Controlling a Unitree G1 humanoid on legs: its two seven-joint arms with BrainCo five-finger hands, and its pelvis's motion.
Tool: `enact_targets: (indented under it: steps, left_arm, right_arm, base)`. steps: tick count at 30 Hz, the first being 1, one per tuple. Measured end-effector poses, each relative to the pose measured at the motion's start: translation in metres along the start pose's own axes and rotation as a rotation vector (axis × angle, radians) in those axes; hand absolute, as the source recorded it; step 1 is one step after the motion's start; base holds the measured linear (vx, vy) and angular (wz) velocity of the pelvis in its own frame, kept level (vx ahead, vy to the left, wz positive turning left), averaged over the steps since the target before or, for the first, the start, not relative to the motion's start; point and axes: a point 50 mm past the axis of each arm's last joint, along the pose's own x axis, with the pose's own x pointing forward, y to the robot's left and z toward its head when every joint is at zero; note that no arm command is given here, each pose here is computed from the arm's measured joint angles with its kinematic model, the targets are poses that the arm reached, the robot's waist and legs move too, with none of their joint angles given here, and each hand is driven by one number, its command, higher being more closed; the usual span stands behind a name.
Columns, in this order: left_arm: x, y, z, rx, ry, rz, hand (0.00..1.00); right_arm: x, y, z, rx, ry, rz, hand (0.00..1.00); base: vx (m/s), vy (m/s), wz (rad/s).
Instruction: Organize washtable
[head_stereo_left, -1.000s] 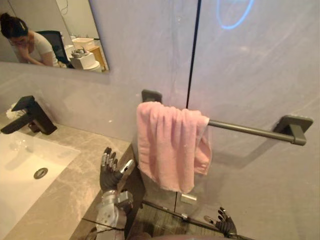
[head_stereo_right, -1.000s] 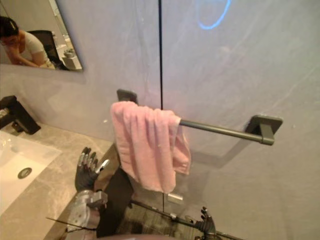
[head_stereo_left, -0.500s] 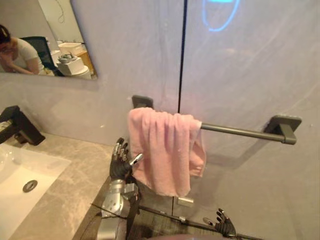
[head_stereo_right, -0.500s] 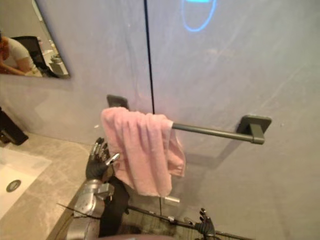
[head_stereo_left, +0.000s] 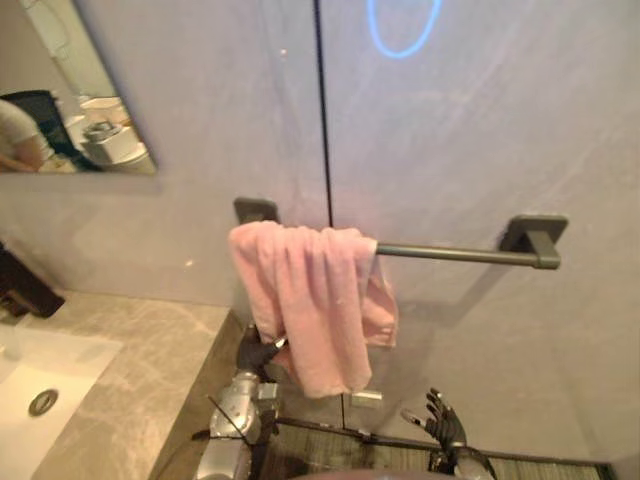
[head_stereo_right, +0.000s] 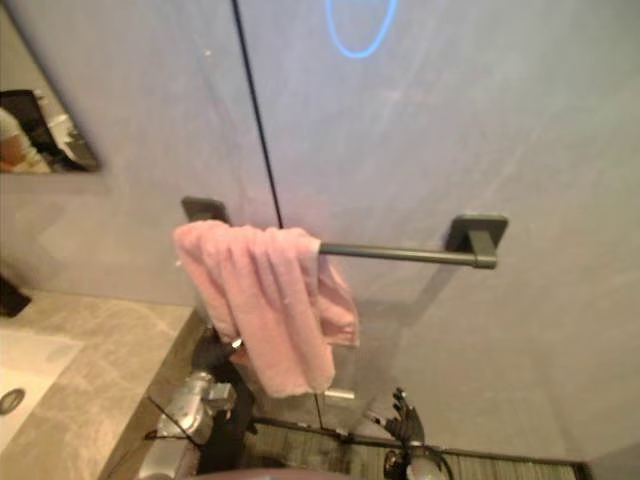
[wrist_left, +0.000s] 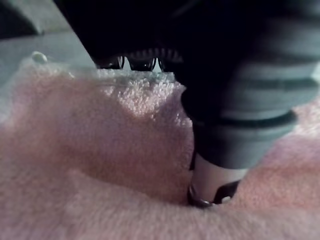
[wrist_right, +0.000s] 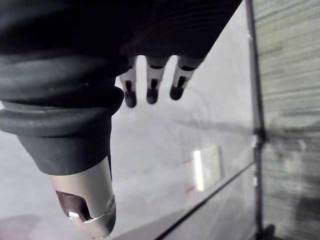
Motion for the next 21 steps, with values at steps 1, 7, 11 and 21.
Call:
enact_targets:
  steps: [1, 7, 11, 21]
  left_arm:
    - [0.004, -0.003, 0.003, 0.001, -0.010, -0.013, 1.00]
    - [0.007, -0.003, 0.007, 0.001, -0.029, -0.015, 1.00]
    - [0.008, -0.005, 0.013, -0.004, -0.055, -0.023, 1.00]
    - [0.006, -0.009, 0.015, -0.002, -0.063, -0.054, 1.00]
  right_arm:
    - [-0.001, 0.000, 0.005, 0.003, -0.027, 0.000, 0.00]
    - [-0.013, 0.002, 0.036, 0.016, -0.189, 0.011, 0.00]
    - [-0.029, 0.006, 0.061, 0.023, -0.321, 0.034, 0.00]
    - [-0.051, 0.018, 0.096, -0.117, -0.483, 0.187, 0.00]
  base:
    - [0.05, -0.009, -0.08]
    - [0.04, -0.008, -0.13]
    - [-0.01, 0.004, -0.17]
    - [-0.01, 0.001, -0.04]
